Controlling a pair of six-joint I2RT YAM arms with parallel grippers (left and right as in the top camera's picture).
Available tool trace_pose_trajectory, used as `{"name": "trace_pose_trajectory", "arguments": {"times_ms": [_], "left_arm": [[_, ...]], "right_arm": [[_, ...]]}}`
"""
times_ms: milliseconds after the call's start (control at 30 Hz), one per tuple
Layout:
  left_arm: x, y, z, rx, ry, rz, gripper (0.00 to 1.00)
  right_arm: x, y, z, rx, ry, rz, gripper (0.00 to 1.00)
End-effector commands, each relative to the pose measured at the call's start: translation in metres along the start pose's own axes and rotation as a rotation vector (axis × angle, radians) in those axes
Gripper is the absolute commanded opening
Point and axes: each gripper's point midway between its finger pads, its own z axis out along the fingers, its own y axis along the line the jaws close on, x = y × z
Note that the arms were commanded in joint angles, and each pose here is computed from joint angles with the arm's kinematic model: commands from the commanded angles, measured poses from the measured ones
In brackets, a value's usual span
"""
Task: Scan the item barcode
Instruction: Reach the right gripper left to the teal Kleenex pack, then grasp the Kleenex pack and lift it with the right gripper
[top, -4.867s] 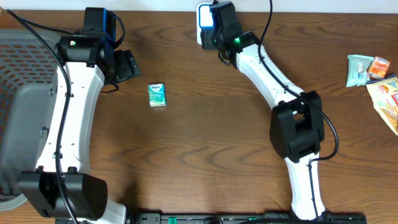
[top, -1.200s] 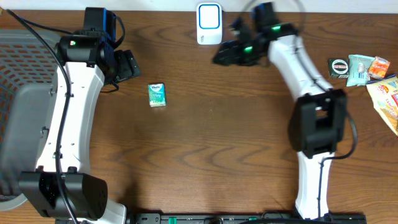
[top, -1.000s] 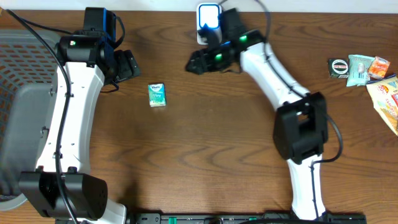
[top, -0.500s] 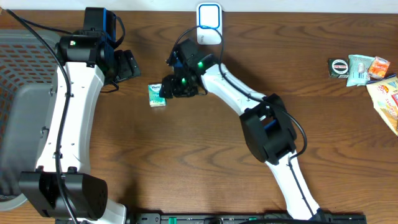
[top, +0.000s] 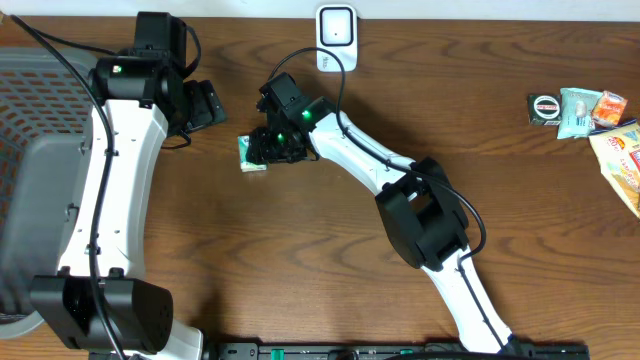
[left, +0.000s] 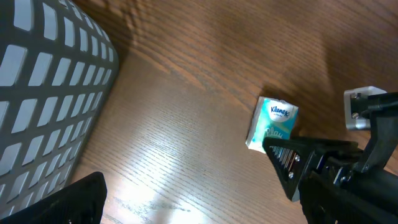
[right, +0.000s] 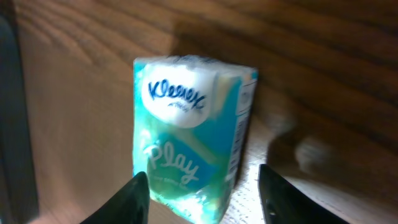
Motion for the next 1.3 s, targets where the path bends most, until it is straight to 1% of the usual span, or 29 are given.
{"name": "trace_pose_trajectory", "arguments": {"times_ms": [0, 100, 233, 367, 400, 467, 533, 567, 633, 667, 800, 900, 1000, 1067, 1100, 1133, 1200, 1267], "left_arm": [[-0.001, 0.003, 0.001, -0.018, -0.002, 0.0, 0.98], [-0.001, 0.003, 0.001, -0.018, -0.002, 0.0, 0.98], [-0.001, 0.003, 0.001, -0.018, -0.002, 0.0, 0.98], [-0.001, 0.003, 0.001, -0.018, -0.002, 0.0, 0.98], [-0.001, 0.003, 0.001, -0.018, -0.002, 0.0, 0.98], [-0.001, 0.003, 0.001, -0.018, -0.002, 0.0, 0.98], [-0.001, 0.003, 0.001, -0.018, -0.002, 0.0, 0.98], [-0.001, 0.003, 0.001, -0.018, -0.002, 0.0, 0.98], [-0.001, 0.003, 0.001, -0.018, -0.002, 0.0, 0.98], [-0.001, 0.003, 0.001, -0.018, -0.002, 0.0, 0.98], [-0.001, 0.003, 0.001, -0.018, -0.002, 0.0, 0.98], [-0.001, 0.003, 0.001, -0.018, -0.002, 0.0, 0.98], [-0.001, 0.003, 0.001, -0.018, -0.002, 0.0, 0.98], [-0.001, 0.003, 0.001, -0.018, -0.002, 0.0, 0.98], [-0.001, 0.003, 0.001, -0.018, -0.002, 0.0, 0.98], [-0.001, 0.003, 0.001, -0.018, -0.002, 0.0, 0.98], [-0.001, 0.003, 0.001, -0.018, -0.002, 0.0, 0.98], [-0.001, 0.003, 0.001, -0.018, -0.002, 0.0, 0.98]], "right_arm": [[-0.003, -0.006, 0.0, 0.038, -0.023, -0.014, 0.43], [-0.001, -0.005, 0.002, 0.039, -0.017, -0.049, 0.33], [0.001, -0.005, 0.003, 0.04, -0.014, -0.079, 0.25], [0.001, -0.005, 0.003, 0.04, -0.014, -0.082, 0.25], [0.001, -0.005, 0.003, 0.04, -0.014, -0.083, 0.27], [0.002, -0.006, 0.007, 0.037, -0.018, -0.095, 0.33], [0.005, -0.009, 0.013, 0.032, -0.022, -0.098, 0.31], [0.007, -0.011, 0.016, 0.032, -0.02, -0.099, 0.28], [0.013, -0.017, 0.021, 0.037, -0.01, -0.095, 0.12], [0.015, -0.018, 0.022, 0.038, -0.005, -0.093, 0.01], [0.015, -0.023, 0.018, 0.041, 0.003, -0.084, 0.01], [0.009, -0.026, 0.005, 0.045, -0.001, -0.139, 0.01], [0.0, -0.029, -0.021, 0.057, -0.017, -0.222, 0.01], [-0.011, -0.034, -0.052, 0.087, -0.046, -0.283, 0.01], [-0.017, -0.042, -0.074, 0.145, -0.069, -0.319, 0.01], [-0.02, -0.048, -0.084, 0.191, -0.078, -0.329, 0.01], [-0.023, -0.073, -0.108, 0.366, -0.087, -0.369, 0.01], [-0.022, -0.082, -0.112, 0.422, -0.072, -0.401, 0.01]]}}
